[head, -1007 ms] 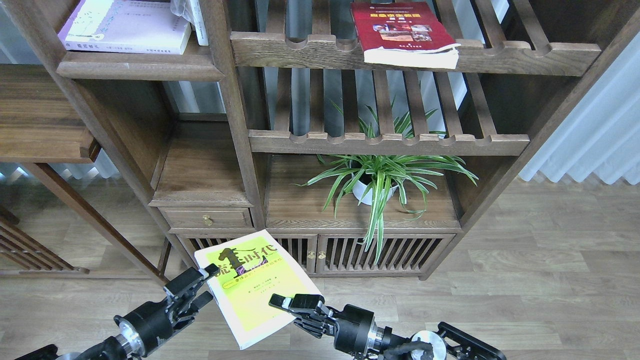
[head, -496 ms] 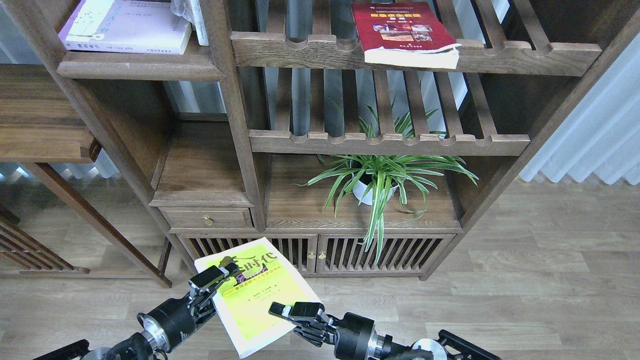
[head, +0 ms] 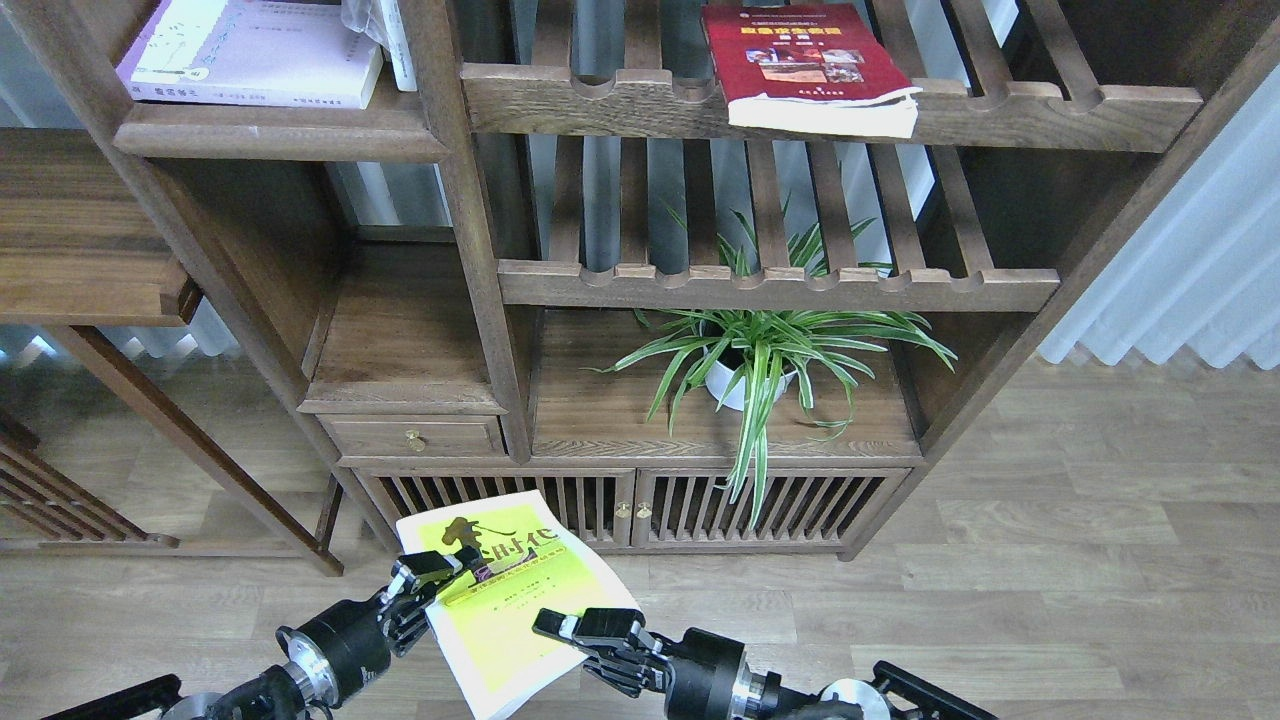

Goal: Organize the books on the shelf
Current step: 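Grasp the yellow book with the left gripper beside the right gripper, then lift the yellow book away with the left gripper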

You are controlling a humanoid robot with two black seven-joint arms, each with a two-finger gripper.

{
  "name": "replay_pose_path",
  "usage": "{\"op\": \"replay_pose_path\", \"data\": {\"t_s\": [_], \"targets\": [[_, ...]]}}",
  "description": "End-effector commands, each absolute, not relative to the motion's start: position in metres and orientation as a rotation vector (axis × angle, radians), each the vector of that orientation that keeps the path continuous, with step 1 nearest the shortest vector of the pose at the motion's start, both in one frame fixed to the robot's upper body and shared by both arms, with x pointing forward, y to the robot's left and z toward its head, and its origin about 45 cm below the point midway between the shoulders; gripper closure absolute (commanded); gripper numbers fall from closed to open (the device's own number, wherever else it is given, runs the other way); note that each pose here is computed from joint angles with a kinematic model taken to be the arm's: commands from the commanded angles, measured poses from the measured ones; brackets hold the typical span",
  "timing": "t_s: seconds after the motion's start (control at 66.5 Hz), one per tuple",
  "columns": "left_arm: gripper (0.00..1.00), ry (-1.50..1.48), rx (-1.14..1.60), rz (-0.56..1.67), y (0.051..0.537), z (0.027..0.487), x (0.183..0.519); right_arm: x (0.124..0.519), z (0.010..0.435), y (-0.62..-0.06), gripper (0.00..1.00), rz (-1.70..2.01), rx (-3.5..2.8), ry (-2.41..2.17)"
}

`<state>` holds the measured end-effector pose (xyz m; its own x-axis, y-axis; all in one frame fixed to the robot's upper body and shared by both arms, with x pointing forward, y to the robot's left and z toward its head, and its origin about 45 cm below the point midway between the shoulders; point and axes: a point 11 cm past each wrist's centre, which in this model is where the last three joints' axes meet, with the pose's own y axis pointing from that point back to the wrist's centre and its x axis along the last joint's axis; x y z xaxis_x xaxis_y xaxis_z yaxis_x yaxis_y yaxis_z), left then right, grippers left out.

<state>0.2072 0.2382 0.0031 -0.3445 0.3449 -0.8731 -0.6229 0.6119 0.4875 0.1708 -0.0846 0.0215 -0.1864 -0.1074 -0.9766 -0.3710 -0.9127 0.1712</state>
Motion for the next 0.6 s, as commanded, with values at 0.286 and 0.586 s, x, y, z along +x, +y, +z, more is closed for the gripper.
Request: {"op": "replay_pose_path", "data": {"t_s": [0.286, 0.586], "targets": [[0.98, 1.575, -0.176, 1.099, 0.287, 0.006, 0.210, 0.191, 0.011, -0.103, 0.01, 2.190, -1.939, 0.673], [0.97, 1.233, 0.053, 1.335, 0.450, 0.088, 0.231, 0.210, 0.018, -0.113, 0.01, 2.122, -1.903, 0.710]]}}
